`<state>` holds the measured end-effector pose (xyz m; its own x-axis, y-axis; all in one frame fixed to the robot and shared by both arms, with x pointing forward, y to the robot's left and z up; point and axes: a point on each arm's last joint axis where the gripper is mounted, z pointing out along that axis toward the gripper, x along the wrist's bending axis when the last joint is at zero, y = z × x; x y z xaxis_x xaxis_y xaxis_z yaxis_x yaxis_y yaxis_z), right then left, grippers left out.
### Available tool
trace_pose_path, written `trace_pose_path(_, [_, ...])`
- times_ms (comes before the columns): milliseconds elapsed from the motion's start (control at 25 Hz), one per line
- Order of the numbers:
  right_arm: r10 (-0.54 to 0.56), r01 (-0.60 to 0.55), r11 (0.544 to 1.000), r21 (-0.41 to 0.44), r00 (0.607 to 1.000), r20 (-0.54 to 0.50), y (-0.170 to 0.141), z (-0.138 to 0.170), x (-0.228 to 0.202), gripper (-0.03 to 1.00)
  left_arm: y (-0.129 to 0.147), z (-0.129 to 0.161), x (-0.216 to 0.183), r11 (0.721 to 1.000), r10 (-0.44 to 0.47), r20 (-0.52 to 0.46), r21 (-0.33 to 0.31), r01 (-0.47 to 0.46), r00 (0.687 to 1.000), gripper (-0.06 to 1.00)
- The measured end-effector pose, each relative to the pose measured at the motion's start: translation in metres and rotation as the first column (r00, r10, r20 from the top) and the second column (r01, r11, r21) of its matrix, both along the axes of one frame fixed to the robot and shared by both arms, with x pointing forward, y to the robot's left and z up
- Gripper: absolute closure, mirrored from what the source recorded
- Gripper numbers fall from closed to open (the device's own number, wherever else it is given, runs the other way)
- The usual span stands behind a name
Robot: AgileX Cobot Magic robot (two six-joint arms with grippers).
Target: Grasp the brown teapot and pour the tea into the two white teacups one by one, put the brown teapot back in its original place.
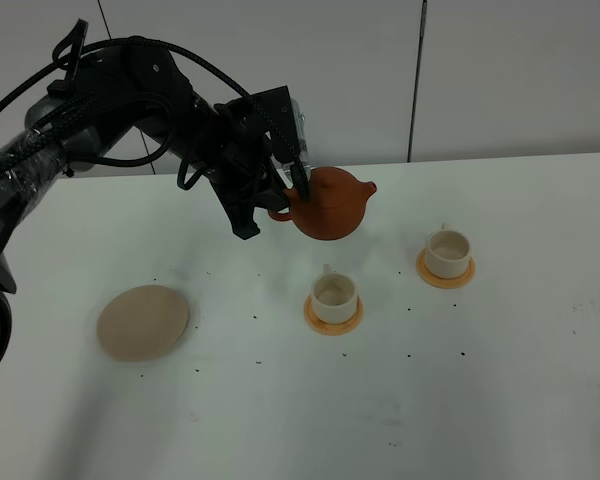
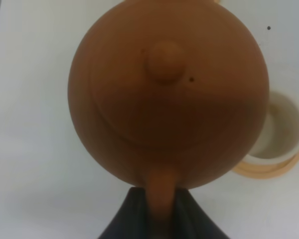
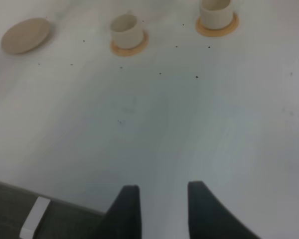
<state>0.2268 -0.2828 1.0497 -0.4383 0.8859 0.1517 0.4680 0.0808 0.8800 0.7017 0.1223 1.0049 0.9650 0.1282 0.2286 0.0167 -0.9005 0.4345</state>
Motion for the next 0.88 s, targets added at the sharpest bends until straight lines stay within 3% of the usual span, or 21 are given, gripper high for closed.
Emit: trace_pose_path(880, [-0.003,0.003,1.000,0.005,1.000,-0.003,0.0000,0.0000,0.0000,0.74,0.0015,-0.0021,-0.0066,1.000,-0.019,-0.073,0.023,0.021,0.997,0.77])
